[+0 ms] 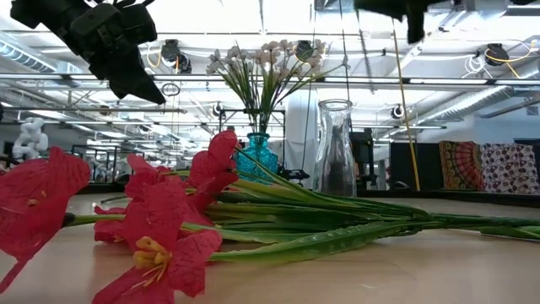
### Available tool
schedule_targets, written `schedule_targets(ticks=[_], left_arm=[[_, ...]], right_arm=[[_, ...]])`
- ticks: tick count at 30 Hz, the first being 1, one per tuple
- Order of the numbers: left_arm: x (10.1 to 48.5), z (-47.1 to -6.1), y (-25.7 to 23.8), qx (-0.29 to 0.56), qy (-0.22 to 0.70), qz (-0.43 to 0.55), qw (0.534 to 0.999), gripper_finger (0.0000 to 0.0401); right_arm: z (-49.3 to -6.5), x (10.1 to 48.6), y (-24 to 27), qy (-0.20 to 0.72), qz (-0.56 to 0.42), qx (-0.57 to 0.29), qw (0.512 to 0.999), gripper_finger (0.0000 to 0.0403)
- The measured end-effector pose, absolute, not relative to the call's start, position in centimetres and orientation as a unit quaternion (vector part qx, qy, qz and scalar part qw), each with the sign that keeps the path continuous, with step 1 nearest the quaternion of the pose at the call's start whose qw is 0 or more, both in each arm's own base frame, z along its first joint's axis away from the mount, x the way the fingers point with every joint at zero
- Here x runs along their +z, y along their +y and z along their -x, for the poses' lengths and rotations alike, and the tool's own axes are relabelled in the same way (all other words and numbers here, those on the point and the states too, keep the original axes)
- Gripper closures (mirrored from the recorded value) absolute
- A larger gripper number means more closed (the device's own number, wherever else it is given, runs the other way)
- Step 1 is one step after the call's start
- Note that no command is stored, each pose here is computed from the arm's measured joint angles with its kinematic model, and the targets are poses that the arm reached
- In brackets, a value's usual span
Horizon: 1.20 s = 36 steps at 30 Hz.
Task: Sort flowers into vase by color
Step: Put the top red tulip into the transparent vase
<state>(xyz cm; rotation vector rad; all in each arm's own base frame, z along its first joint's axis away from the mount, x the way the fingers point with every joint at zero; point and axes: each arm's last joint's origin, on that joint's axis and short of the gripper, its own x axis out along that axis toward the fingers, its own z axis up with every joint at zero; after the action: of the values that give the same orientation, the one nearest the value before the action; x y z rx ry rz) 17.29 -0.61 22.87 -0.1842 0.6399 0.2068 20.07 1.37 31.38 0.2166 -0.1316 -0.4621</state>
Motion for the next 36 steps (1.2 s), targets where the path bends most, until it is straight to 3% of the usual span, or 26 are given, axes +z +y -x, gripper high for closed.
schedule_targets(ticks=[9,23,36], left_arm=[[22.9,-17.3,-0.6,0.102,0.314,0.091,0.94,0.0397],[22.9,-17.3,-0.6,0.102,0.314,0.091,0.939,0.0397],[22.9,-17.3,-0.6,0.102,0.314,0.092,0.939,0.0397]], right_arm=[[-23.8,30.3,2.3,-0.099,-0.027,-0.179,0.978,0.0402],[-26.6,26.5,3.0,-0.015,-0.015,-0.152,0.988,0.0402],[-27.4,25.1,3.1,0.009,-0.025,-0.156,0.987,0.0403]])
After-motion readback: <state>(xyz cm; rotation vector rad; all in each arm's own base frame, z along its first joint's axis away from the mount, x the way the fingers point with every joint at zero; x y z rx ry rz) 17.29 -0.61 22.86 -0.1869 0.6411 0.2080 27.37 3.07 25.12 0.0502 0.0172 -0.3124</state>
